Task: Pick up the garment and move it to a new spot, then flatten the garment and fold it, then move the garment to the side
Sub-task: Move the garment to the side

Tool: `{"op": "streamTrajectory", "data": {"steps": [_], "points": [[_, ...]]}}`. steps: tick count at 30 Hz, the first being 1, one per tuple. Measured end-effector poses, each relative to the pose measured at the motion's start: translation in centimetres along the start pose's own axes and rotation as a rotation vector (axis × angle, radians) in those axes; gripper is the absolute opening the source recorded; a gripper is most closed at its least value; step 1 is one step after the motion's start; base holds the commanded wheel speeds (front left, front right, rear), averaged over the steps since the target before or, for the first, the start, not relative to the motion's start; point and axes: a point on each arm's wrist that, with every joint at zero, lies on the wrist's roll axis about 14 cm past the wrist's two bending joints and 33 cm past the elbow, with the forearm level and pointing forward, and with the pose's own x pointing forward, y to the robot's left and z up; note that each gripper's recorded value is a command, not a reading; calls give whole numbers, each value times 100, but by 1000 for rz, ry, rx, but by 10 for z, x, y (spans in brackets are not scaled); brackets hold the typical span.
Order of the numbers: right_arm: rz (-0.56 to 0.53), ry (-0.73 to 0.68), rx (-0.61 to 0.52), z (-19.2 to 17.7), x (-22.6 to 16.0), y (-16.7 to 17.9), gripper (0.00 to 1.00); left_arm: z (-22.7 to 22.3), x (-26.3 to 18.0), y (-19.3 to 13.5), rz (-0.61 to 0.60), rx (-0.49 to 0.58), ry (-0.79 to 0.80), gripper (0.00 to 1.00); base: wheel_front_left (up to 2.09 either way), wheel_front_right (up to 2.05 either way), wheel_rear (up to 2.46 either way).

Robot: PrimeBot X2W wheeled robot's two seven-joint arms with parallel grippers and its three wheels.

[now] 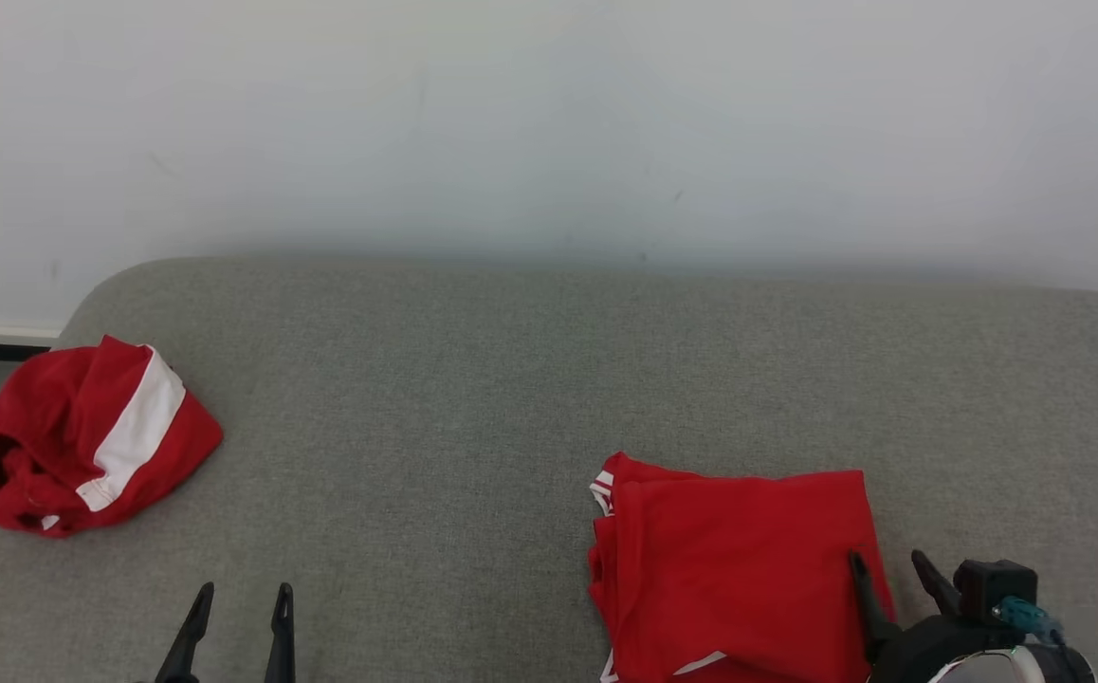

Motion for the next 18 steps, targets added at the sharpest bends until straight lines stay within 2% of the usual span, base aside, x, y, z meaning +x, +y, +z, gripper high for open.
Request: {"op": "streamTrajectory", "data": {"steps": [11,12,13,14,18], "points": [[-5,244,16,-56,14,3,100,-5,1,9,21,7,19,100,0,0,0],[-11,260,25,-58,15,3,47,-5,2,9,21,7,20,100,0,0,0],[-11,267,34,-58,17,4,47,-5,3,9,21,6,21,100,0,0,0],[-10,271,45,-59,18,6,0,-5,3,9,20,5,22,100,0,0,0],[-5,248,68,-52,24,10,0,-6,4,10,23,3,24,100,0,0,0]]}}
